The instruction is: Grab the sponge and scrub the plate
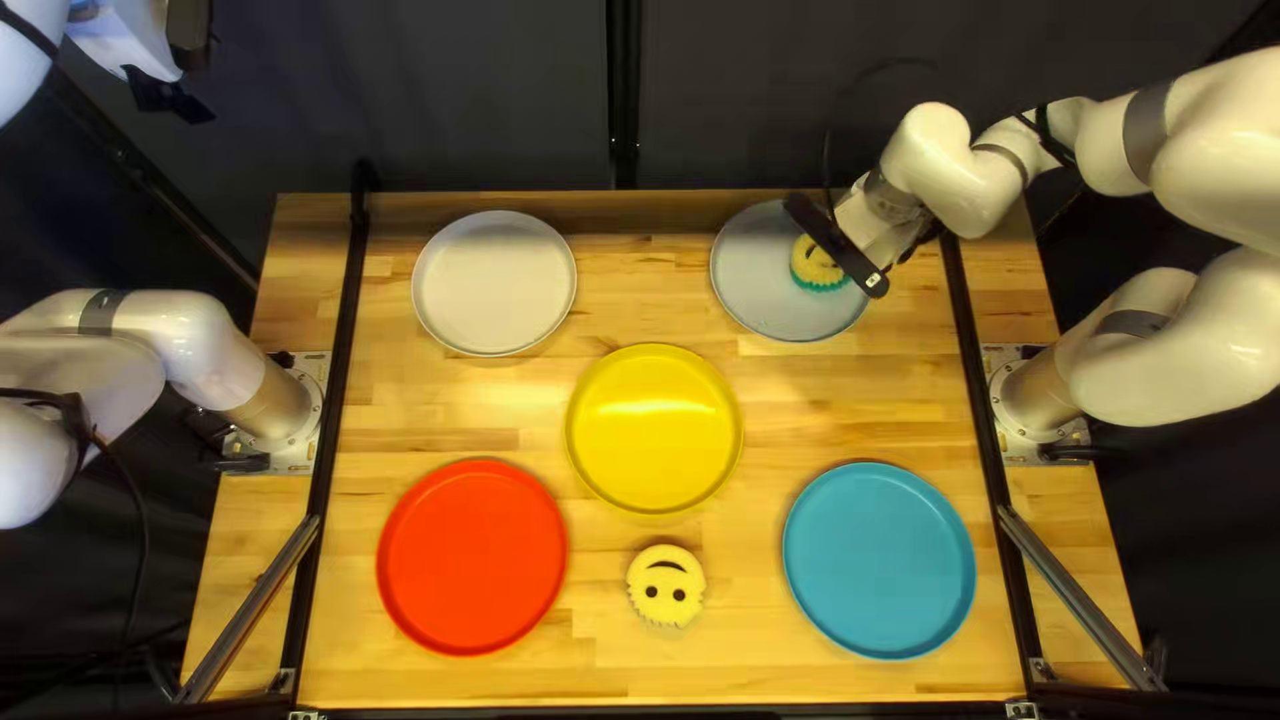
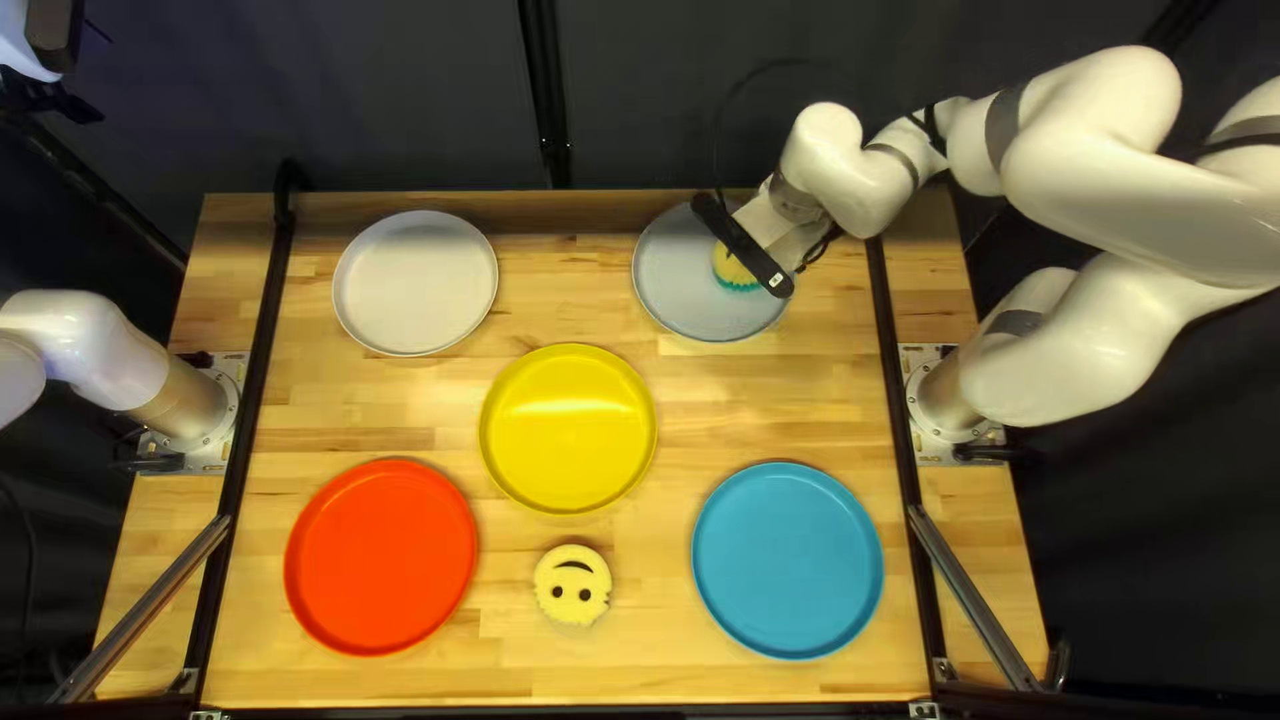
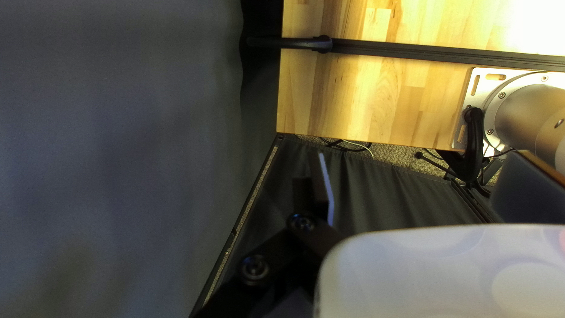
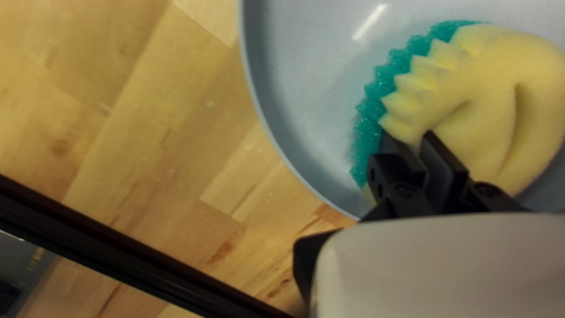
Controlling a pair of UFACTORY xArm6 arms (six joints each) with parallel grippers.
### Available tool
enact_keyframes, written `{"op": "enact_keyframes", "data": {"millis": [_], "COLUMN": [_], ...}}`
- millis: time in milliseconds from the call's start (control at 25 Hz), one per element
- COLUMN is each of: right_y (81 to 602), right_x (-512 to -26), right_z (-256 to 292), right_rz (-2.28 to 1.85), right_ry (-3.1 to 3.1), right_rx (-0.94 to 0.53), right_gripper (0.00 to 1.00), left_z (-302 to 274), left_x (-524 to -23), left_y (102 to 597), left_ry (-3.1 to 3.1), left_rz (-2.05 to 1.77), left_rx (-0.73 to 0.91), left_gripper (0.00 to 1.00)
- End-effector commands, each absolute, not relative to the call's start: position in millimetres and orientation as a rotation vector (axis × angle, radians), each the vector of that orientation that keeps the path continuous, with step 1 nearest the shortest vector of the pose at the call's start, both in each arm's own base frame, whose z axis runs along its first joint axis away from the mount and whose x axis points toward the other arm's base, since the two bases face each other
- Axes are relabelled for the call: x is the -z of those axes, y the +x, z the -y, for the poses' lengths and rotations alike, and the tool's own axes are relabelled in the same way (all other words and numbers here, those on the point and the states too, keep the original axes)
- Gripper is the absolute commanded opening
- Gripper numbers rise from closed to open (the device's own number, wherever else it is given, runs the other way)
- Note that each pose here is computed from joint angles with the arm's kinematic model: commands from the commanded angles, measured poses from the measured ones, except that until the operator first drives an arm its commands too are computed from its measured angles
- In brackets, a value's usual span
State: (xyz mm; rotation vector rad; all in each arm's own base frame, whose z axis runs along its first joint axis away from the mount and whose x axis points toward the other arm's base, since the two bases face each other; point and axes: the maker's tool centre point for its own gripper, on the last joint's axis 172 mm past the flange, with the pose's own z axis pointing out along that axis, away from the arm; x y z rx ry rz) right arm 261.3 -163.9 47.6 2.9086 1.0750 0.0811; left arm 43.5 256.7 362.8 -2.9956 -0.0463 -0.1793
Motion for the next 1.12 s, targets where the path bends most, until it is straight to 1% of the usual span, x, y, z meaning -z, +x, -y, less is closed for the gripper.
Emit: {"op": "enact_keyframes", "data": {"millis": [40, 240, 480, 1120], "right_y": [265.8, 269.4, 272.9, 290.2], "right_x": [-51.9, -54.8, -51.8, -53.3], "right_z": [140.9, 127.6, 131.3, 218.5], "right_rz": [-1.097, -1.12, -1.135, -1.138], "right_ry": [2.892, 2.876, 2.87, 2.858], "right_rx": [-0.08, -0.083, -0.091, -0.07], "right_gripper": [0.0, 0.0, 0.0, 0.0], "left_z": [-256.7, -256.7, -256.7, -256.7], "left_x": [-362.8, -362.8, -362.8, -362.8], "left_y": [43.5, 43.5, 43.5, 43.5], "left_ry": [-2.996, -2.996, -2.996, -2.996], "left_rz": [0.046, 0.046, 0.046, 0.046], "left_rx": [0.179, 0.179, 0.179, 0.179], "left_gripper": [1.0, 1.0, 1.0, 1.0]}}
